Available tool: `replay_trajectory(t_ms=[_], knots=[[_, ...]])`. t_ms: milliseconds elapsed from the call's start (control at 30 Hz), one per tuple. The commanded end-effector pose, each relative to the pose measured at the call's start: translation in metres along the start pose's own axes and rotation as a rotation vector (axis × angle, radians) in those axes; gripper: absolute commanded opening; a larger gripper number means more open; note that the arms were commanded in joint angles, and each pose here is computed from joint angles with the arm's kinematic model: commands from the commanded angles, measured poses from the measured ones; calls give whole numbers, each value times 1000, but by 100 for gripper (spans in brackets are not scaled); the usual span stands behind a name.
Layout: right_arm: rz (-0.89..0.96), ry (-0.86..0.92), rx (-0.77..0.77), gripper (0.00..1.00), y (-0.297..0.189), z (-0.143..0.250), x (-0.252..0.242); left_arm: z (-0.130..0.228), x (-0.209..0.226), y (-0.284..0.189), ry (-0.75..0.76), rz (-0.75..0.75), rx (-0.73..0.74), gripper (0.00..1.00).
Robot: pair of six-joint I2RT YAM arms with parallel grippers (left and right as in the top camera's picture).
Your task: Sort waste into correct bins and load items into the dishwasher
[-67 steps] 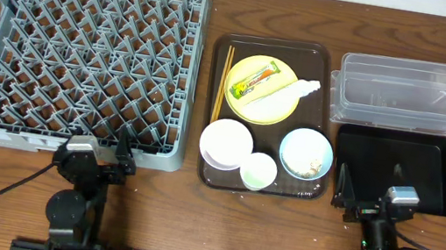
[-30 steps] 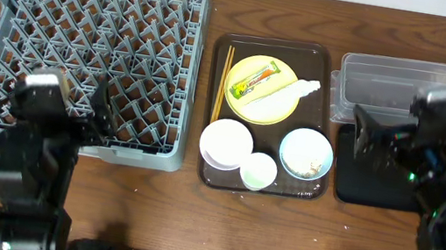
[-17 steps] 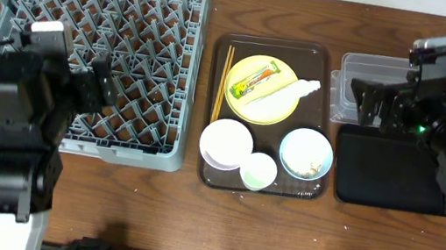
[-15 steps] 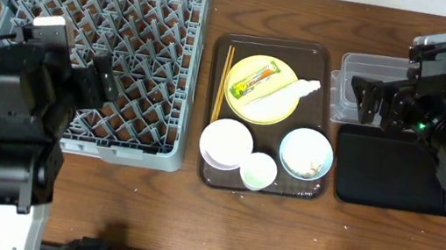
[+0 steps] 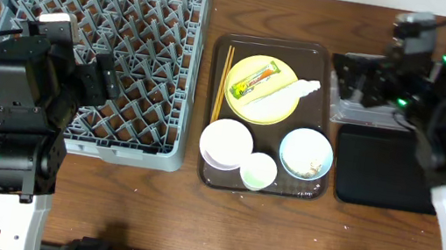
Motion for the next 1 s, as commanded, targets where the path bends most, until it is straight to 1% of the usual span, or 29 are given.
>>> replay_trajectory(t_ms=[0,167,233,333,400,533,667,833,967], knots=[[36,134,18,99,26,-2,7,-7,0,-8,11,-2,-25,89],[66,263,71,95,75,-3,14,-5,0,-6,11,-1,-14,89],[103,315,74,90,94,1,13,-5,0,-5,11,0,-11,90],[194,399,84,80,127,19,7,-5,0,-4,11,0,-8,89],[252,442,101,76,146,33,3,-5,0,-4,11,0,-8,90],[323,486,165,73,178,64,-3,-5,0,-4,11,0,-8,90],[413,526,217,69,201,93,-15,-5,0,-4,11,0,-8,90],[504,555,303,57,220,125,-33,-5,0,-4,11,0,-8,90],[542,554,345,56,233,144,-44,-5,0,-4,11,0,-8,90]])
Point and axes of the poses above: each gripper's point midway between its finger pads, its own y axis out along the fingers, its own x axis along the line the jaws close on, z = x × y, the point moved 6 cm from there along -y, back along the fingers, and after that the axes turned 14 degrees about y, right-handed, at the moved point
